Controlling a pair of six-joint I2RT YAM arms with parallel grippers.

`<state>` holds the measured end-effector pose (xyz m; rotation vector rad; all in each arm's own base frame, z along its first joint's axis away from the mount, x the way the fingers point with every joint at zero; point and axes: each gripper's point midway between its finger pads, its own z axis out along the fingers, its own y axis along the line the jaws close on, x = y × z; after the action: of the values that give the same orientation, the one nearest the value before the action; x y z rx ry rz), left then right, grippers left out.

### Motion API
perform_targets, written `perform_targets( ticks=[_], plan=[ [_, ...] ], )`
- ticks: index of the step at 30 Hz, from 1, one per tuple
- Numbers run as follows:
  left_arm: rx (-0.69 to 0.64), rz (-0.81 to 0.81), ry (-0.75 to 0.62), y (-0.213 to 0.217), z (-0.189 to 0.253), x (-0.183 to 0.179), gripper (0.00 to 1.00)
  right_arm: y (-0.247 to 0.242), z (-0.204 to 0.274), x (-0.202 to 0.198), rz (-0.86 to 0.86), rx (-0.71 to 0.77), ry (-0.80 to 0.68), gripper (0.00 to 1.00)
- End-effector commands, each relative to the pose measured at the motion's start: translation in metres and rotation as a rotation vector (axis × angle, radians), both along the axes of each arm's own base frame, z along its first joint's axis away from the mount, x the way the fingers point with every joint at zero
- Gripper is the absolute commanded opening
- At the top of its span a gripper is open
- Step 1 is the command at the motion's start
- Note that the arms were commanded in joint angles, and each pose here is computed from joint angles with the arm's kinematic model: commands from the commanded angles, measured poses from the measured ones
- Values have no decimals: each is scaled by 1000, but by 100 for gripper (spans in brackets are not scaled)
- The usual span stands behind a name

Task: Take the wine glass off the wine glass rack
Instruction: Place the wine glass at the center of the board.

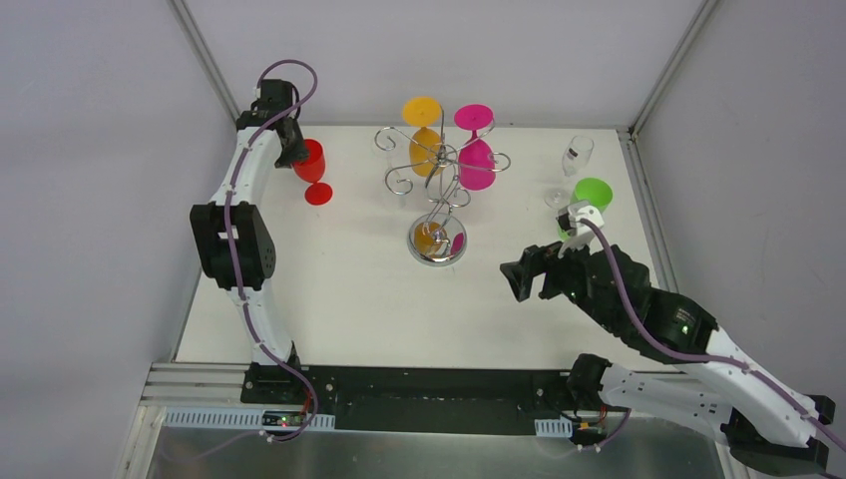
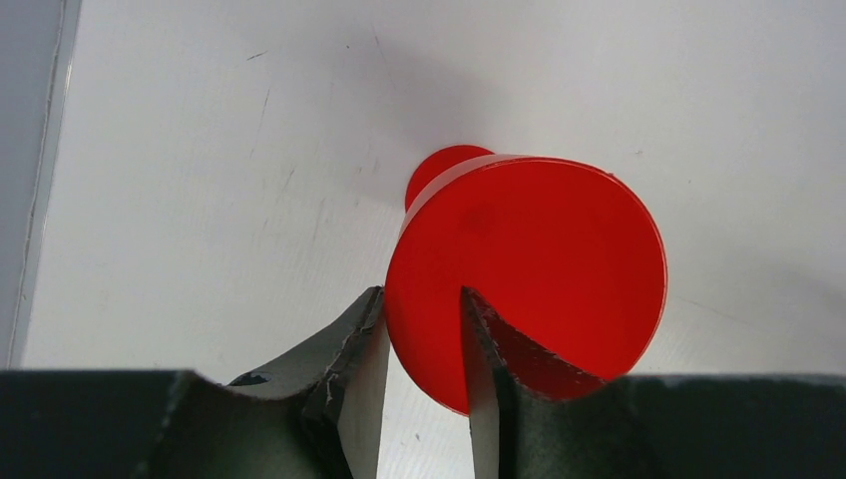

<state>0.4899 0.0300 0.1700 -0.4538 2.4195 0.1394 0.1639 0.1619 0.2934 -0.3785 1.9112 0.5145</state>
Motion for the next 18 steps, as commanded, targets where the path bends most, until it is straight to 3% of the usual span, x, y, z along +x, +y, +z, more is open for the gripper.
perform_targets(
  ticks=[1, 9, 18],
  plan=[
    [13, -18, -47, 3, 21, 2, 34, 2, 8, 4, -23, 40, -11, 86],
    [28, -36, -59, 3, 37, -13, 45, 7, 13, 2, -7, 46, 13, 89],
    [-7, -61, -77, -5, 58, -34, 48, 5, 21, 4, -19, 46, -2, 94]
  ],
)
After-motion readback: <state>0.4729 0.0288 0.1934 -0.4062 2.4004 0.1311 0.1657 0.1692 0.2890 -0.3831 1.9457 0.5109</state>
